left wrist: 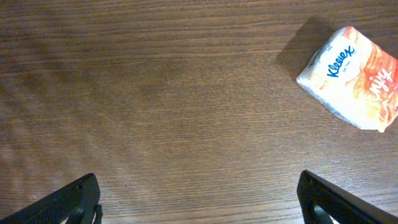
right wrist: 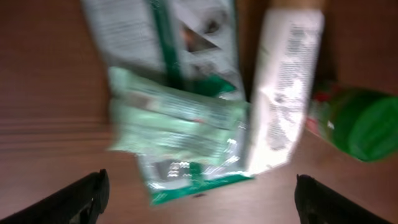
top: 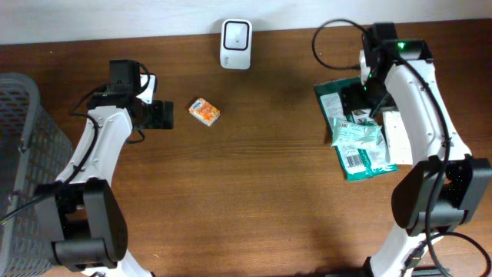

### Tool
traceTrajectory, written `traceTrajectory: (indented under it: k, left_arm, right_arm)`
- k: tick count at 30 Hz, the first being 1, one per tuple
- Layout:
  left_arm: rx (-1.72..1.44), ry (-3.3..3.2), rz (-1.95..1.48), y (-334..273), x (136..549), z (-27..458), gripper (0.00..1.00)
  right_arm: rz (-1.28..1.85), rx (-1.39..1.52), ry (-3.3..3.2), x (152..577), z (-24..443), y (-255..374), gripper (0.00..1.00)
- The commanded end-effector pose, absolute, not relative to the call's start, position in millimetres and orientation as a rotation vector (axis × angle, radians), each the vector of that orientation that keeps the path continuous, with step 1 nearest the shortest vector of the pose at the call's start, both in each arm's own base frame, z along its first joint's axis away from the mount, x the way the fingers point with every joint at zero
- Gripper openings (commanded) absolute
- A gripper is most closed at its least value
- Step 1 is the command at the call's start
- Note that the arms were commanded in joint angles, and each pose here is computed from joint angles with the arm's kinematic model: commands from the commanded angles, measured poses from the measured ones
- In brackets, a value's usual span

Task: Scan the item barcode
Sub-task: 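Carry the tube right and set it beside the green-lidded jar, then reach the right gripper to the orange Kleenex pack and grasp it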

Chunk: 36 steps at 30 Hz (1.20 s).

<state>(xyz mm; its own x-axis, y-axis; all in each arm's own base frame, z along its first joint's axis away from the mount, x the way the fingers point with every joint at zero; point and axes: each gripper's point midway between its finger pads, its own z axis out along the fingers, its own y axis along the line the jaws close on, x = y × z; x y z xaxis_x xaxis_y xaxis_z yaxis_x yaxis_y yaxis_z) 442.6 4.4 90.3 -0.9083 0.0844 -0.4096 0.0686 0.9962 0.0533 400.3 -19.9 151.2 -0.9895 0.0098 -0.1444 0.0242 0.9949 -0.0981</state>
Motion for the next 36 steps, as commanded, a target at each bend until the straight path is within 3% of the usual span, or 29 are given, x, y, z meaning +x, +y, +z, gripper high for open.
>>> traceTrajectory:
  k: [1, 4, 8, 10, 11, 12, 16, 19, 21, 29, 36]
  left_arm:
    - [0.114, 2.682, 0.066, 7, 448, 103, 0.99]
    - [0.114, 2.682, 0.066, 7, 448, 103, 0.99]
    - [0.114, 2.682, 0.066, 7, 448, 103, 0.99]
    - [0.114, 2.682, 0.066, 7, 448, 103, 0.99]
    - [0.114, 2.682, 0.066, 7, 448, 103, 0.99]
    - [0.114, 2.682, 0.066, 7, 448, 103, 0.99]
    - [0.114, 2.682, 0.066, 7, 448, 103, 0.99]
    - [0.114, 2.682, 0.066, 7, 448, 103, 0.99]
    - [0.114, 2.682, 0.066, 7, 448, 103, 0.99]
    - [0.114, 2.682, 0.066, 7, 448, 103, 0.99]
    - [0.114, 2.682, 0.066, 7, 448, 103, 0.99]
  right_arm:
    - [0.682, -0.161, 2.7, 435, 212, 98, 0.98]
    - [0.858, -0.331, 2.544, 459, 215, 181, 0.98]
    - [0.707, -0.473, 2.49, 479, 167, 276, 0.98]
    - [0.672, -0.504, 2.487, 482, 147, 294, 0.99]
    - [0.631, -0.516, 2.501, 484, 127, 304, 0.98]
    - [0.635, -0.529, 2.507, 485, 112, 313, 0.9]
    - [0.665, -0.445, 2.53, 497, 78, 323, 0.77]
    - [0.701, -0.346, 2.551, 504, 56, 328, 0.58]
    - [0.724, -0.28, 2.566, 508, 43, 331, 0.5]
    - [0.802, -0.306, 2.595, 497, 20, 349, 0.49]
    - [0.852, -0.497, 2.599, 478, 18, 355, 0.45]
